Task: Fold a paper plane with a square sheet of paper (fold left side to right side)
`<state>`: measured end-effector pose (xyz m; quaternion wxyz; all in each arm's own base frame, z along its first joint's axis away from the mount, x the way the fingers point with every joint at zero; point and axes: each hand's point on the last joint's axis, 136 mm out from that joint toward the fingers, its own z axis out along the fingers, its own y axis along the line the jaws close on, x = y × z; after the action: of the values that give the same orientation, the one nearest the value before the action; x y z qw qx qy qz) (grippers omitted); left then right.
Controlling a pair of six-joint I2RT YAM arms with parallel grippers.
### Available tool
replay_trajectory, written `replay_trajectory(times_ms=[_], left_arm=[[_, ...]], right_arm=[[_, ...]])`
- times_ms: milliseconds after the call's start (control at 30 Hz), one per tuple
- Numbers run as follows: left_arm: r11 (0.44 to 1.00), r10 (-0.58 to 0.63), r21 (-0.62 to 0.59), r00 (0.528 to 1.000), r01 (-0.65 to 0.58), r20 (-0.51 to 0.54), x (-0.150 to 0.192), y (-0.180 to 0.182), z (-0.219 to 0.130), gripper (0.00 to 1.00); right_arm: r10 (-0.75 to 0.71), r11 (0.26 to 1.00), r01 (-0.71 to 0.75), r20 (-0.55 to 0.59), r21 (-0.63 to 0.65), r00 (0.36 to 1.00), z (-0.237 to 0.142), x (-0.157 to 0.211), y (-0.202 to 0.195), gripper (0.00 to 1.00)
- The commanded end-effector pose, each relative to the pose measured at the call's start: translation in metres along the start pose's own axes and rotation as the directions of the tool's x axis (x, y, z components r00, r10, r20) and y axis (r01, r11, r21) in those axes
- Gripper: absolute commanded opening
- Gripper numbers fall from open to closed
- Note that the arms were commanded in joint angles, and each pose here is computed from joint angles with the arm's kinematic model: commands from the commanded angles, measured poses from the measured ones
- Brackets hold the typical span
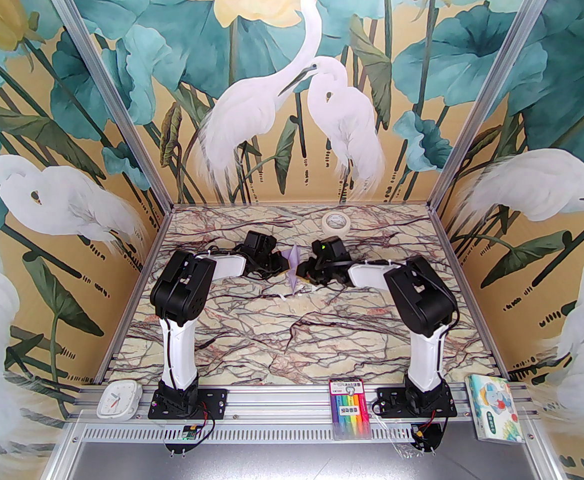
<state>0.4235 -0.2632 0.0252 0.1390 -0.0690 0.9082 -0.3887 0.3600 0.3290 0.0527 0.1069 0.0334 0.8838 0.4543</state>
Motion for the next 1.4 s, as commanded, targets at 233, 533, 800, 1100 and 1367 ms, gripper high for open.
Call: replay_trajectory(times_ms=[233, 533, 800, 1100, 1367], left_arm=[[1.000, -0.020, -0.010, 1.000, 0.020, -0.014, 0.005, 0.011, 0.004, 0.07], [1.000, -0.021, -0.011, 1.000, 0.021, -0.016, 0.006, 0.012, 0.004, 0.07], [1.000, -0.022, -0.009, 1.000, 0.022, -0.016, 0.006, 0.012, 0.005, 0.07], [1.000, -0.024, -0.010, 1.000, 0.024, -0.019, 0.006, 0.012, 0.005, 0.07], [1.000, -0.023, -0.009, 1.000, 0.022, -0.019, 0.005, 0.011, 0.006, 0.07]], right_arm=[[0.017, 0.997, -0.017, -0.008, -0.074, 1.000, 0.001, 0.012, 0.010, 0.20], [0.012, 0.993, -0.010, 0.012, -0.115, 1.000, -0.005, 0.012, 0.017, 0.20], [0.031, 0.990, -0.027, 0.033, -0.140, 0.999, -0.009, 0.011, 0.013, 0.20], [0.054, 0.988, -0.052, 0.011, -0.143, 0.998, -0.001, 0.013, 0.004, 0.20], [0.056, 0.989, -0.057, -0.005, -0.138, 0.998, 0.006, 0.014, -0.001, 0.21]])
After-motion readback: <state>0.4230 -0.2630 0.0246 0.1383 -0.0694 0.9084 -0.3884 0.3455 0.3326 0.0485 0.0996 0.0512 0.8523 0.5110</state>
